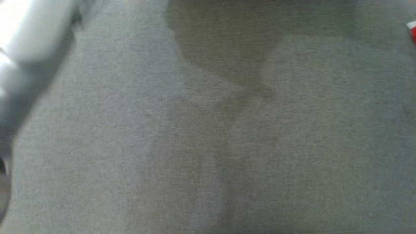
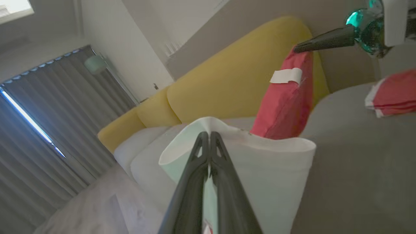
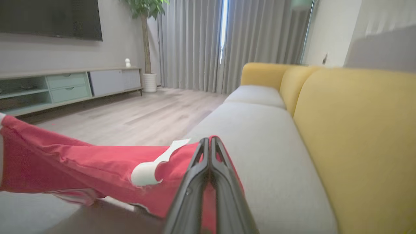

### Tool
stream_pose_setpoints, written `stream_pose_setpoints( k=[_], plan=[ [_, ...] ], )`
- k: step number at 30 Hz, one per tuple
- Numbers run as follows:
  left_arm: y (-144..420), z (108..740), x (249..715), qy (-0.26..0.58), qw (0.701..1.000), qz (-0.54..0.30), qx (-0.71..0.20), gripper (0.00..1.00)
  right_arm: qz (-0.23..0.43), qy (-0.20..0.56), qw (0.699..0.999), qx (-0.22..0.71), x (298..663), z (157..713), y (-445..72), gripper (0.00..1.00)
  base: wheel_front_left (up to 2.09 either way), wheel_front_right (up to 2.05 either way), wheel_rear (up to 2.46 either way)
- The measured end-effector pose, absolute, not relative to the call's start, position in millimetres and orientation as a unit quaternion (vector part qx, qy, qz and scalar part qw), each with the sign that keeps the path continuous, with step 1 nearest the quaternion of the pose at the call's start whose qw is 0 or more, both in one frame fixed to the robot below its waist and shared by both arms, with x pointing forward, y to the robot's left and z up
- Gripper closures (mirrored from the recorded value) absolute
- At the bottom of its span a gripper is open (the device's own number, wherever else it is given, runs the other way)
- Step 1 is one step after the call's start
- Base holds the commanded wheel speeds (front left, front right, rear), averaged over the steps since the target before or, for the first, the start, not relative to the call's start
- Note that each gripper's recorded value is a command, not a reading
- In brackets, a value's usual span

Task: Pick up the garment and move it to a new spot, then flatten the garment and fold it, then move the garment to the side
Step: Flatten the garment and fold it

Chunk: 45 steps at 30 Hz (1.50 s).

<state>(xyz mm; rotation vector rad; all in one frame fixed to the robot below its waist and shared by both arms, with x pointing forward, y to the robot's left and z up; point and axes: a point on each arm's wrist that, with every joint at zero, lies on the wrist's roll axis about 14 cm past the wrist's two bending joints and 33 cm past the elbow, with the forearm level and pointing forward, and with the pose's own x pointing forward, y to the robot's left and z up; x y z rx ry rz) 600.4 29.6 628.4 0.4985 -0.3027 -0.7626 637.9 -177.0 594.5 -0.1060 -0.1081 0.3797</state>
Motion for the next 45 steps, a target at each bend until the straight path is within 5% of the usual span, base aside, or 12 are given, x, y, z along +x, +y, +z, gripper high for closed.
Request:
stream_pose_setpoints(
  k=[4, 13, 25, 35, 45],
  plan=[
    [31, 547, 549, -0.069, 0.883, -0.409, 0.221, 1.0, 0.192, 0.028, 0.981, -0.021, 606, 524, -178, 1.0, 0.0, 0.0, 0.0],
    [23, 485, 426, 0.019, 0.867, -0.466, 0.175, 1.0, 0.185, 0.117, 0.975, 0.028, 509, 462, -189, 1.0, 0.0, 0.0, 0.0],
    [1, 479, 289, 0.119, 0.834, -0.524, 0.122, 1.0, 0.148, 0.173, 0.97, 0.09, 376, 428, -213, 1.0, 0.0, 0.0, 0.0],
    [15, 488, 328, 0.11, 0.829, -0.521, 0.173, 1.0, 0.13, 0.144, 0.976, 0.097, 388, 440, -222, 1.0, 0.0, 0.0, 0.0],
    [23, 489, 438, 0.056, 0.824, -0.498, 0.264, 1.0, 0.131, 0.111, 0.981, 0.085, 461, 447, -217, 1.0, 0.0, 0.0, 0.0]
  ],
)
